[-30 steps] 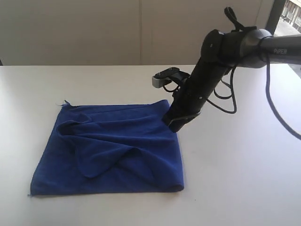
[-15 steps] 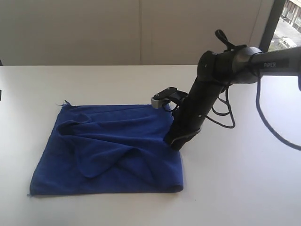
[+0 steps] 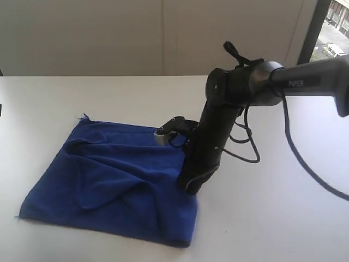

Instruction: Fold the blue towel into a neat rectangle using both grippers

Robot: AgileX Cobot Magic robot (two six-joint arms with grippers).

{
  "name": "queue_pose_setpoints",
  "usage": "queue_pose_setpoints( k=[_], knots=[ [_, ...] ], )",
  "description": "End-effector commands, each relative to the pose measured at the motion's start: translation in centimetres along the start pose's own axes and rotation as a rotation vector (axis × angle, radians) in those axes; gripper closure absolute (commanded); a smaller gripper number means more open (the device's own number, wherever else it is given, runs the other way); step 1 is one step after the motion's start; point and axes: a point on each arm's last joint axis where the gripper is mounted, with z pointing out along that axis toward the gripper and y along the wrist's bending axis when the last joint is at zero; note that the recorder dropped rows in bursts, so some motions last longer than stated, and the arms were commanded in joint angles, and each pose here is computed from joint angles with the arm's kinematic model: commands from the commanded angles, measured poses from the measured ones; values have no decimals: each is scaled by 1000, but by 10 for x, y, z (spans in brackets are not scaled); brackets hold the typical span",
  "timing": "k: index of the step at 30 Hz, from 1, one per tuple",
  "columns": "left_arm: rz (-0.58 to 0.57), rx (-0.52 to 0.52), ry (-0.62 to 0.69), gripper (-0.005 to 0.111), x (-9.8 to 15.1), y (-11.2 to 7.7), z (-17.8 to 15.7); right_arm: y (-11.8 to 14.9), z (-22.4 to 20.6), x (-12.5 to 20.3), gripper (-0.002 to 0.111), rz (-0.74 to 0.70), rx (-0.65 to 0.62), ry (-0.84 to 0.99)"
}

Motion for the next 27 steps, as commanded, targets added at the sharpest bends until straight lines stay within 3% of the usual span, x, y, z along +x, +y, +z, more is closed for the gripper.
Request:
queue_pose_setpoints(
  k=[1,10,14,21,27],
  knots=[
    [-19,2,-2,107,1,0,0,38,23,2,108,-35,-97,173],
    [-19,-4,-11,107,0,1,0,128,48,-19,108,-217,-155,241],
    [-19,-7,-15,107,-1,1,0,151,43,-29,108,-279,-149,198],
    [-19,-1,-6,107,0,0,0,156,-20,-57,108,-345,-37,-34],
    [-19,9,8,107,2,-1,0,123,-59,-80,108,-346,181,-278]
  ],
)
